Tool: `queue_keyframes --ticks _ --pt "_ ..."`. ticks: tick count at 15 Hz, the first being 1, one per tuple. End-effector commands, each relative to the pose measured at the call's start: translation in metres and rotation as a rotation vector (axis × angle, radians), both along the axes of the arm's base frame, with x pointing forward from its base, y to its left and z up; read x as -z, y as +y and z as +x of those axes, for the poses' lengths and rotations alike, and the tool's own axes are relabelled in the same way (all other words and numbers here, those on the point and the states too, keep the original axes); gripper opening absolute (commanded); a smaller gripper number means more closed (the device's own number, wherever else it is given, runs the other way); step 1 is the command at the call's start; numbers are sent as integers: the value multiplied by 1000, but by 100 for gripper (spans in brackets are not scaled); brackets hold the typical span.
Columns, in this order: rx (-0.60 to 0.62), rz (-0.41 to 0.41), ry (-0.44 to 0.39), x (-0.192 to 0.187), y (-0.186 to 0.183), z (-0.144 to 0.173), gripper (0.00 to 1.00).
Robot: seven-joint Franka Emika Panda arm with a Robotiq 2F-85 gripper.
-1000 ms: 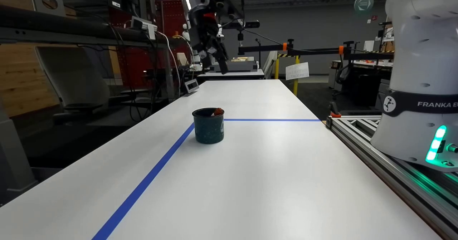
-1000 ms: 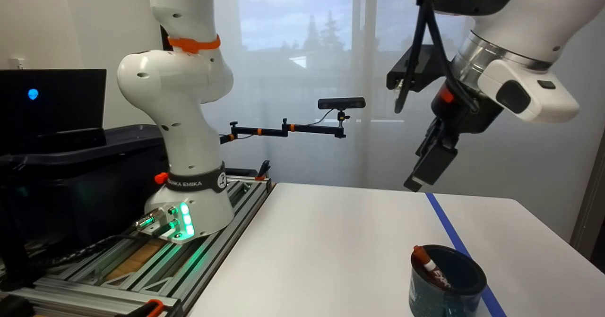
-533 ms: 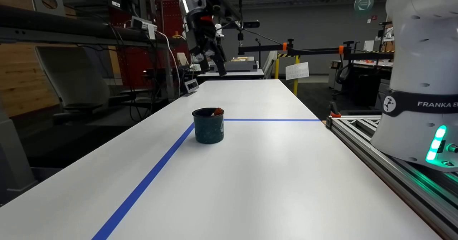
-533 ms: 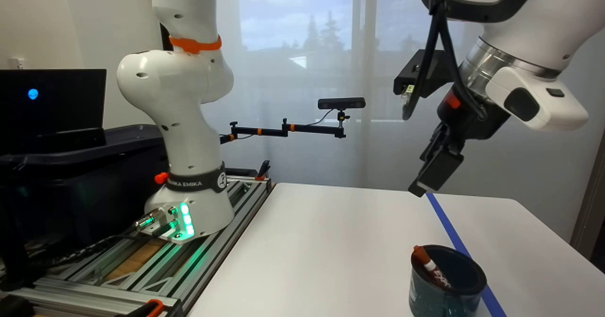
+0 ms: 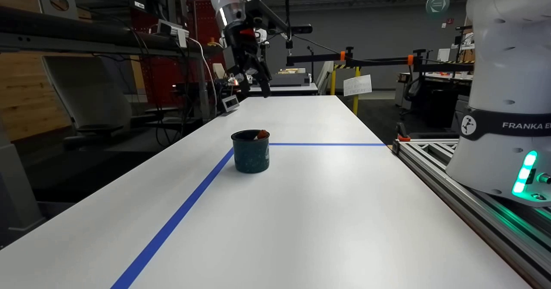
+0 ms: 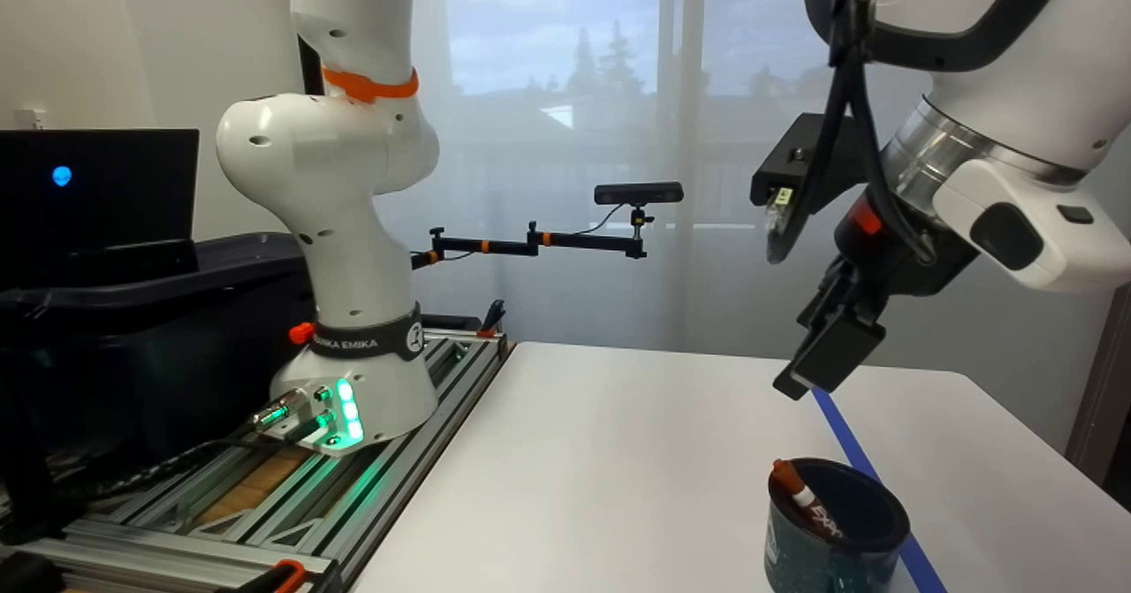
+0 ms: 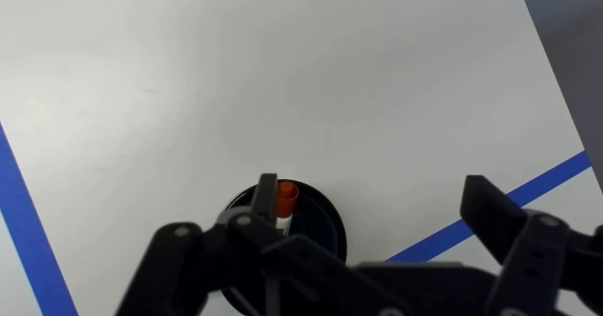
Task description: Take the red marker out of the mug.
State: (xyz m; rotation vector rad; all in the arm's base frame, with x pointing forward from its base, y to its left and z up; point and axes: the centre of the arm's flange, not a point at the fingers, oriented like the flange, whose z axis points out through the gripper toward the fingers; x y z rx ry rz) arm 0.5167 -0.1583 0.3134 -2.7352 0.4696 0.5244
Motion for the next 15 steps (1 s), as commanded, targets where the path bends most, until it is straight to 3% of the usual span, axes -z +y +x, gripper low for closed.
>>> queue_keyframes --ticks 1,3,5,6,15 --pt "1 -11 36 6 -14 19 74" --pt "4 -24 54 15 -19 25 70" --pt "1 -43 75 27 -21 32 54" --pt "-3 -49 87 33 -22 35 52" --pt "-39 -138 173 79 -13 60 52"
